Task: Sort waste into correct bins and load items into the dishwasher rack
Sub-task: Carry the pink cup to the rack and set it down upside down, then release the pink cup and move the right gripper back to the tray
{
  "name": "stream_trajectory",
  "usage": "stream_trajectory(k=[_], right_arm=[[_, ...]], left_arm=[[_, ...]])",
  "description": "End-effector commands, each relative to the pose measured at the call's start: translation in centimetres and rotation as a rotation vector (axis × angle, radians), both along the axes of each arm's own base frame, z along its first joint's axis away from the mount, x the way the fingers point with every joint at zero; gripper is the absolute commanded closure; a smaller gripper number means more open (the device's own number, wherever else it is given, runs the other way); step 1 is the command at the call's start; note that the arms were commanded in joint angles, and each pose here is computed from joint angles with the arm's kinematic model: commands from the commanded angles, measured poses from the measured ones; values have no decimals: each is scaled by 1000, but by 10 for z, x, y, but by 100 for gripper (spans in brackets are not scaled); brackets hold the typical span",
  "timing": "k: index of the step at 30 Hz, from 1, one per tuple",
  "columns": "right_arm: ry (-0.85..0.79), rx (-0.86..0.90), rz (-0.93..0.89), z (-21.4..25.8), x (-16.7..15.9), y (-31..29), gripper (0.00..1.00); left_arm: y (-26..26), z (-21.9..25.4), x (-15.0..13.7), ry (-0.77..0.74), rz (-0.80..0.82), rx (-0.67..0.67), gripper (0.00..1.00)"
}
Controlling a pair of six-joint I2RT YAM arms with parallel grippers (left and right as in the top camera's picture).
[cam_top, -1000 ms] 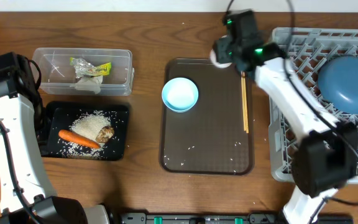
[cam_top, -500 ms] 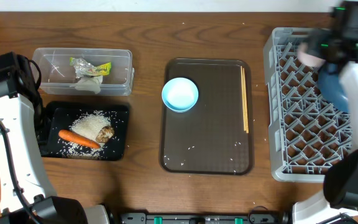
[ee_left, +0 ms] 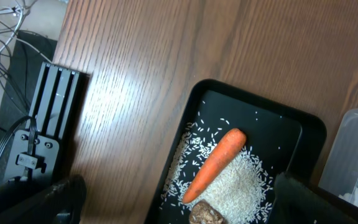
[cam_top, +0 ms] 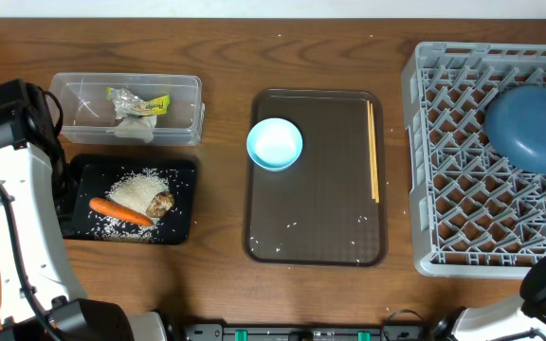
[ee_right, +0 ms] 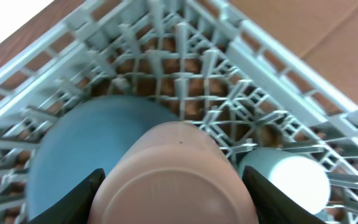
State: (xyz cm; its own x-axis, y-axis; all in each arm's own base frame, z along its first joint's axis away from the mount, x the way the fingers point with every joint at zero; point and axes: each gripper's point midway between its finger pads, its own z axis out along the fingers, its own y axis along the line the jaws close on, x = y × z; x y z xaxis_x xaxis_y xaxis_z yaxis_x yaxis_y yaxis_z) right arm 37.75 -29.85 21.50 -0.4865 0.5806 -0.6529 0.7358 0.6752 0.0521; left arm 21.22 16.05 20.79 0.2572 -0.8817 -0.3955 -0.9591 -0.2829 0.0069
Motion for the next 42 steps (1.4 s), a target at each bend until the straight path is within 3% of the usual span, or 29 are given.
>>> stream_trajectory(k=[1, 11, 25, 35, 37, 38, 42], right_arm=[[5, -60, -37, 11, -11, -16, 46], [31, -133, -89, 15, -34, -54, 44], [59, -57, -73, -53, -13, -78, 40], [12, -56, -47, -56, 1, -81, 37], [12, -56, -47, -56, 1, -81, 31], [12, -56, -47, -56, 1, -81, 20], [13, -55, -47, -56, 1, -80, 17]], left_arm=[[3, -1, -3, 13, 17, 12, 2], [3, 0, -3, 12, 17, 12, 2], [3, 0, -3, 12, 16, 12, 2], [3, 0, -3, 12, 17, 12, 2], [3, 0, -3, 12, 17, 12, 2], [3, 0, -3, 12, 17, 12, 2], [3, 0, -3, 12, 17, 12, 2]])
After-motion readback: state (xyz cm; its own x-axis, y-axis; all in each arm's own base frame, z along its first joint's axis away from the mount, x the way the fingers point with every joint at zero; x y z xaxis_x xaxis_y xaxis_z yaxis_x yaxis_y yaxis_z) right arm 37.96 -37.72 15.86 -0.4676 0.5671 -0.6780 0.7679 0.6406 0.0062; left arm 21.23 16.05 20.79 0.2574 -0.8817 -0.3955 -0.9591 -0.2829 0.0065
